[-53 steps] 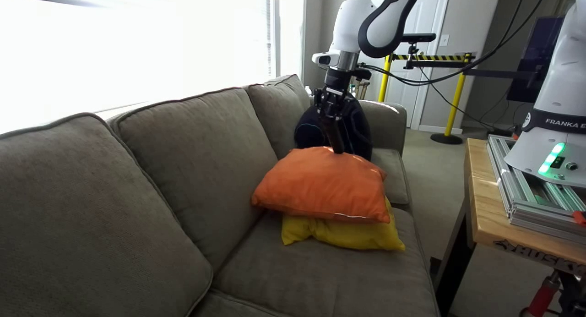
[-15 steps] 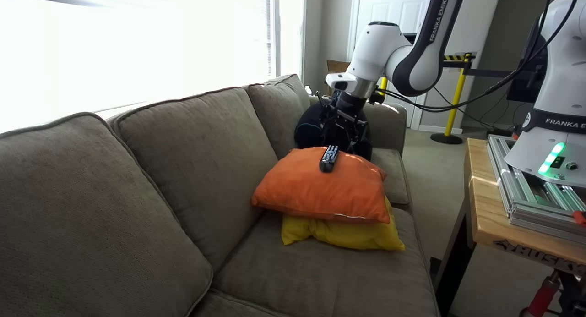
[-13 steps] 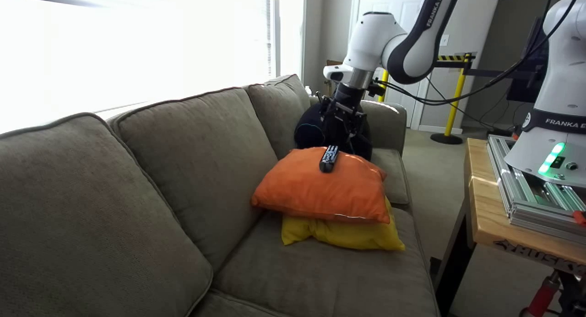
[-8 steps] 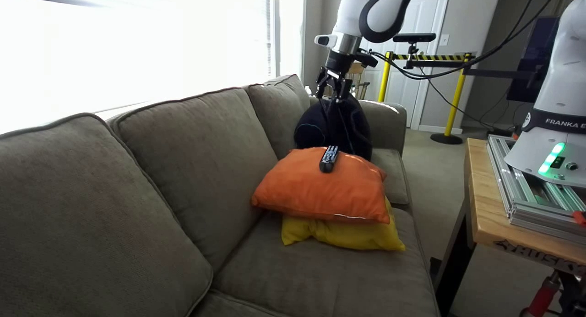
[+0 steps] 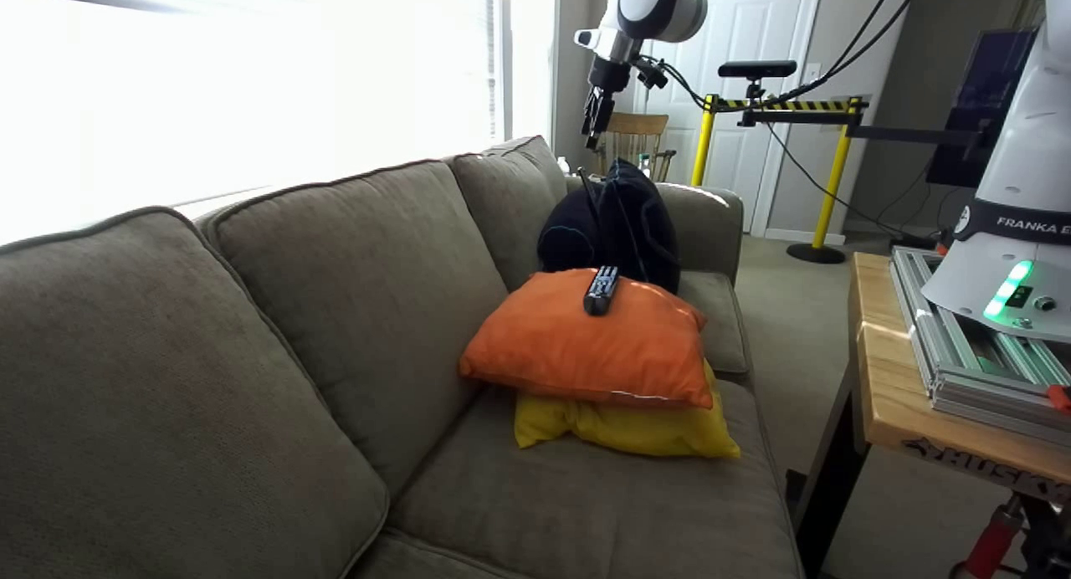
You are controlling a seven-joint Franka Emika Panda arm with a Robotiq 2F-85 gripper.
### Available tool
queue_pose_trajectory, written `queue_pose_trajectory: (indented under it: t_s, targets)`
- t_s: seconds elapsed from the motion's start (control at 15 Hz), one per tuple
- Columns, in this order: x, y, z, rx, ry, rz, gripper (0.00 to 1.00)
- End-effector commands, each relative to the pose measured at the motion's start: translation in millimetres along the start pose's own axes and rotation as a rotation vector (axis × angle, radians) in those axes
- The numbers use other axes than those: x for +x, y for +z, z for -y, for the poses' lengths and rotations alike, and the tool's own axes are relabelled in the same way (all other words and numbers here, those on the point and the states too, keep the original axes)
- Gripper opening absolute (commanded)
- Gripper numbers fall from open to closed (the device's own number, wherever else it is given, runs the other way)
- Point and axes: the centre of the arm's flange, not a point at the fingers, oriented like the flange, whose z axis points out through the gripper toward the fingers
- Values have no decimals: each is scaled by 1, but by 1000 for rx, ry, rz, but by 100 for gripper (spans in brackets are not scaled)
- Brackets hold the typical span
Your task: Remove the remotes from the bag
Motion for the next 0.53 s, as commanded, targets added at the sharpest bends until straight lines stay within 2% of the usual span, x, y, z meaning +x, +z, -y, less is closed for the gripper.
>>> queue_pose_trajectory:
  t_s: [0.0,0.13,0.2,0.47]
  targets:
    - [11,25,-57,10,198,-15,100]
    - [4,32,-78,1,301,-15,100]
    - [-7,18,-50,-12,203,-11,100]
    - [-10,30,-68,-20,268,-10,100]
